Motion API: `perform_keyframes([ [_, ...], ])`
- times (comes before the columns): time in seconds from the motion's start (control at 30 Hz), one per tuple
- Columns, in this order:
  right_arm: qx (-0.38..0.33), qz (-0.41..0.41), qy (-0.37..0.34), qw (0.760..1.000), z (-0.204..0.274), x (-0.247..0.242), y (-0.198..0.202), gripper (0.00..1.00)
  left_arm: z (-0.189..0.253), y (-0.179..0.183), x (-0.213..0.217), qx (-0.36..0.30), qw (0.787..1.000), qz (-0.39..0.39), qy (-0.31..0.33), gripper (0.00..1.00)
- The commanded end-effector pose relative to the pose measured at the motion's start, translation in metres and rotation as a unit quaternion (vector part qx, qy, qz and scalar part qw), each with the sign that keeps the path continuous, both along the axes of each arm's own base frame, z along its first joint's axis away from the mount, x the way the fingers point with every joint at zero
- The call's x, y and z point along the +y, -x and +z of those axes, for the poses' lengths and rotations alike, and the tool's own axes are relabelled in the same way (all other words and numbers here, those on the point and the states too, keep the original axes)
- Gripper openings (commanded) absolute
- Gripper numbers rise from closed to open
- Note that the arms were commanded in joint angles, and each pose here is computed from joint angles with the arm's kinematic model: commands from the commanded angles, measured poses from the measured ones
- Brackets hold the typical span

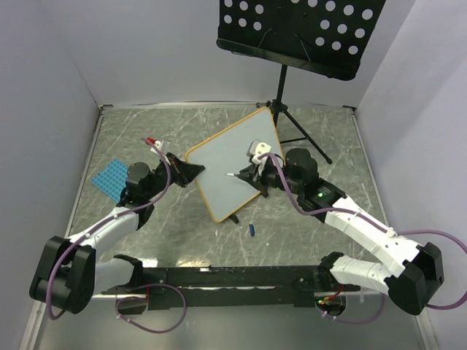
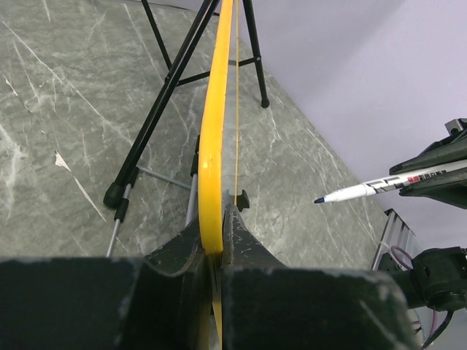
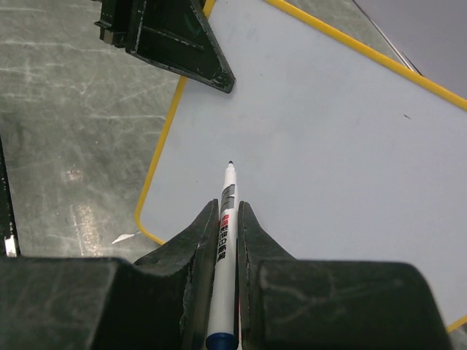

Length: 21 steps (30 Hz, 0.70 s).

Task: Write a sentence on the whiteboard
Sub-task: Adjust the whiteboard on the whiteboard stand.

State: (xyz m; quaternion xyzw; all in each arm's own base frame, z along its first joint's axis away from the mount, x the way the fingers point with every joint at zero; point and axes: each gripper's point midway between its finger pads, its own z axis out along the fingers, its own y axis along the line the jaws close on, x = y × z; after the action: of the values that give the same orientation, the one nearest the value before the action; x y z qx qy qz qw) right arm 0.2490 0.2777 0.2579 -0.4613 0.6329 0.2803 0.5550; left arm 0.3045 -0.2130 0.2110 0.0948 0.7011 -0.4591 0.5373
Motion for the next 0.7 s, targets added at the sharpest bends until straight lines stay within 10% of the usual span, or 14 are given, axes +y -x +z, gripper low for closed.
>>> perform_keyframes([
  [0.0,-0.029,-0.024,-0.027,0.999,0.033,0.003,-0.010,0.00,-0.036,0.012,-0.003,0.026,0.998,-0.039,-0.051,0.01],
  [0.67,-0.034,0.020,-0.001,0.999,0.033,-0.006,0.019,0.00,-0.031,0.024,-0.009,0.054,0.996,-0.062,-0.018,0.01],
])
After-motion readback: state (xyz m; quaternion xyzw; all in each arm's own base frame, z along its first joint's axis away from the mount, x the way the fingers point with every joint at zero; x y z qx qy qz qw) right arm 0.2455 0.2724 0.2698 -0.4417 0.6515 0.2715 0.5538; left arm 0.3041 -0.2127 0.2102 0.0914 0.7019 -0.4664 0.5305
